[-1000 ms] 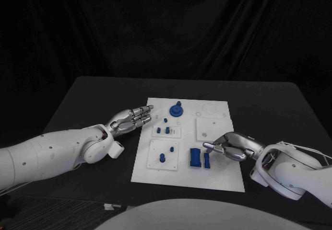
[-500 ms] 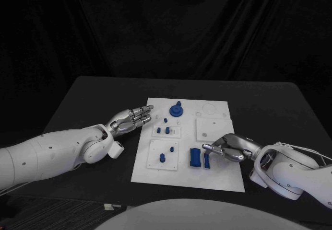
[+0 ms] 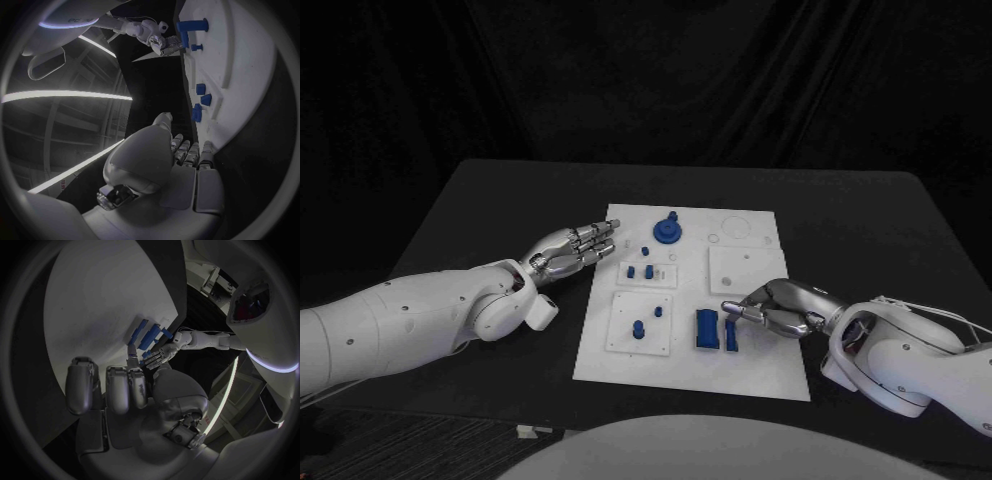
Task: Assemble the parts on the task board
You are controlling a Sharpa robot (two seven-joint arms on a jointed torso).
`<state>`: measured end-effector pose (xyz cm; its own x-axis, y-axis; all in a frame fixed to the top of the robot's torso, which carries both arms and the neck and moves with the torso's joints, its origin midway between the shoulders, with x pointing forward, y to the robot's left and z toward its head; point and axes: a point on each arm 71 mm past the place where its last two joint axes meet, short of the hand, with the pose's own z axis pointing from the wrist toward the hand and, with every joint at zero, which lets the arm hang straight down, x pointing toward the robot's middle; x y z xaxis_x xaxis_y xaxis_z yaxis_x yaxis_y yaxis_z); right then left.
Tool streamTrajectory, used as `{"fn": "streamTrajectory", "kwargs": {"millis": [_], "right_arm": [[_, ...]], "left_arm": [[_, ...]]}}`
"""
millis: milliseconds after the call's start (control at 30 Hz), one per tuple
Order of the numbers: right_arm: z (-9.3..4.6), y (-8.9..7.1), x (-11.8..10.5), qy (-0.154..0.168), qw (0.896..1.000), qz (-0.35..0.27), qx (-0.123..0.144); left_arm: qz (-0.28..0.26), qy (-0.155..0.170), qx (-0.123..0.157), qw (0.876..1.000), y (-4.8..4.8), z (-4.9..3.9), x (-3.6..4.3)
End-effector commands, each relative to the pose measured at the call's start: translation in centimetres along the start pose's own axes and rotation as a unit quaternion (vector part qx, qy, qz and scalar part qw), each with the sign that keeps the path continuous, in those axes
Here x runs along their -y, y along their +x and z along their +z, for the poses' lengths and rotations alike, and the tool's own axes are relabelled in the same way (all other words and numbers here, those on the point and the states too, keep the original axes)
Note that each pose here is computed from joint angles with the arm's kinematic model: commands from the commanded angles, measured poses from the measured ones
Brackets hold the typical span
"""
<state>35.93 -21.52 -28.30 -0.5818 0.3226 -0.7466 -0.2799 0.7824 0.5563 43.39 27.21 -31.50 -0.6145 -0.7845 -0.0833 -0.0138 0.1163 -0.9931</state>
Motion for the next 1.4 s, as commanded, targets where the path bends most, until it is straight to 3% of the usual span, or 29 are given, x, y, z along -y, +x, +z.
{"fn": "streamTrajectory", "kwargs": {"millis": [33, 167, 267, 367, 600, 700, 833, 1133, 1167, 1400], "right_arm": [[-0.2, 0.2, 0.3, 0.006, 1.0, -0.017, 0.012], [-0.6, -0.4, 0.0, -0.021, 0.998, -0.009, 0.05], [-1.2, -1.4, -0.2, -0.04, 0.994, 0.034, 0.095], [-1.6, -3.5, -0.1, -0.053, 0.981, 0.103, 0.157], [-2.0, -8.6, 1.0, -0.073, 0.931, 0.198, 0.298], [-2.1, -9.5, 1.8, -0.074, 0.915, 0.213, 0.334], [-2.0, -9.3, 2.7, -0.08, 0.909, 0.223, 0.342], [-1.8, -8.1, 4.0, -0.087, 0.908, 0.234, 0.336], [-1.6, -7.9, 3.9, -0.072, 0.918, 0.225, 0.319], [-0.5, -8.3, 3.3, -0.068, 0.909, 0.253, 0.325]], "left_arm": [[-0.004, -0.008, -0.004, 1.0, 0.25, -0.14, -0.38], [-0.001, 0.0, 0.001, 1.0, 0.26, -0.24, -0.22], [0.002, 0.01, 0.008, 1.0, 0.31, -0.5, 0.06], [0.007, 0.022, 0.017, 1.0, 0.36, -0.95, 0.47], [0.019, 0.053, 0.034, 0.998, 0.48, -1.43, 1.31], [0.025, 0.068, 0.042, 0.996, 0.55, -1.36, 1.58], [0.032, 0.08, 0.047, 0.995, 0.62, -1.15, 1.74], [0.035, 0.087, 0.05, 0.994, 0.85, -0.85, 1.85], [0.025, 0.032, 0.041, 0.998, 0.85, -0.89, 0.99], [0.023, 0.039, 0.067, 0.997, 1.03, -0.03, 1.79]]}}
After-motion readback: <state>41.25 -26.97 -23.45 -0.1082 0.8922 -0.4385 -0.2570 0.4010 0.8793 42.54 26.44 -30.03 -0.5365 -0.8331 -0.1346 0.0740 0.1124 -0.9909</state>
